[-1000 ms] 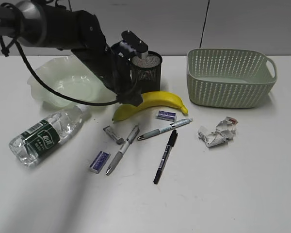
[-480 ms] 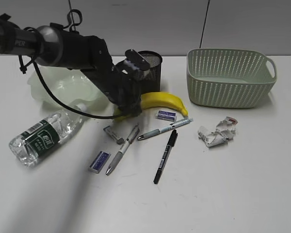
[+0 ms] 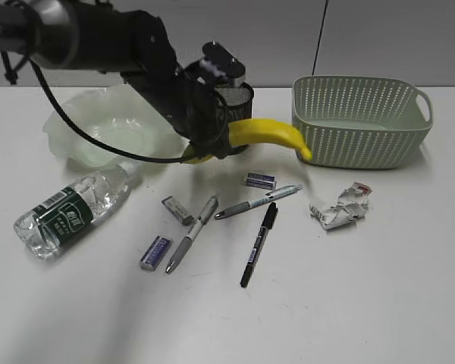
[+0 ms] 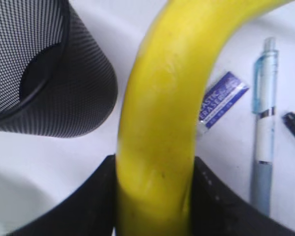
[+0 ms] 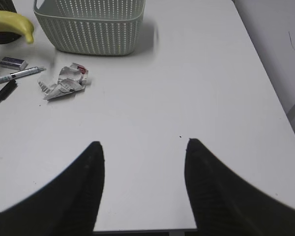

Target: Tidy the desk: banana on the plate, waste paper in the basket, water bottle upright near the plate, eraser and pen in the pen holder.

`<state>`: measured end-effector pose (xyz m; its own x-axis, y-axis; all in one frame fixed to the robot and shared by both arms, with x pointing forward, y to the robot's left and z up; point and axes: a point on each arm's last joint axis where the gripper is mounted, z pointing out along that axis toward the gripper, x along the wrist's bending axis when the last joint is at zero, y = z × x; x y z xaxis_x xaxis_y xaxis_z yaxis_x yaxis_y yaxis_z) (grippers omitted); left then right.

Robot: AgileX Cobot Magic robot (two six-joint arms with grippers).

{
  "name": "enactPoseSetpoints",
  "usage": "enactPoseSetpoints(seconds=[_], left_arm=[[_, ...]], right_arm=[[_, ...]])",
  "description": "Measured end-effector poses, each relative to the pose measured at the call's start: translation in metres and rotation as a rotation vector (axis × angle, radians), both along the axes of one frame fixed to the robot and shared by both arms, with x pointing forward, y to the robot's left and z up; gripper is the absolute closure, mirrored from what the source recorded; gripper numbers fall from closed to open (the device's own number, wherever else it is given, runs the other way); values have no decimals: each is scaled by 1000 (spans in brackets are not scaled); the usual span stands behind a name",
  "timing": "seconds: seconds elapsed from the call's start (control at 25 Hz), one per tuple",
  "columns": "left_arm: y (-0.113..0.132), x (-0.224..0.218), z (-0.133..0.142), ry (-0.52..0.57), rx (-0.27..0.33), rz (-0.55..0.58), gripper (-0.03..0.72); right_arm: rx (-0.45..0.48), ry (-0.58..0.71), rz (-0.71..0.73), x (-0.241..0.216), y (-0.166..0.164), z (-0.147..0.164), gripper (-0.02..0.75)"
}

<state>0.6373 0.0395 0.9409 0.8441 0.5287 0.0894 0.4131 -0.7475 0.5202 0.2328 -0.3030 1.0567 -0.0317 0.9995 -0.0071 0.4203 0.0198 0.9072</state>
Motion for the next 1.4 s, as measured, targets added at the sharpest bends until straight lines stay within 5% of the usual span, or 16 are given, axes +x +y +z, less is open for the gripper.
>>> enactPoseSetpoints(seconds=[0.28,0.48,0.68,0.8,1.0,1.2,1.4], left_arm=[[19,-14,87,-100,-67,47,378],[88,10,123,-157,-120,299,378],[157,37,104,-100,-91,487,378],[178,48,75,-26,-50,534,378],[186,57,31,76,8,568,378],[187,58,26,83,18,574,373],[188,54,41,73,5,587,203]], right_arm=[[0,0,0,0,0,0,314],[0,0,0,0,0,0,316],[0,0,0,0,0,0,316],[0,0,0,0,0,0,316],[0,0,0,0,0,0,315],[0,0,0,0,0,0,315],[0,0,0,0,0,0,316]])
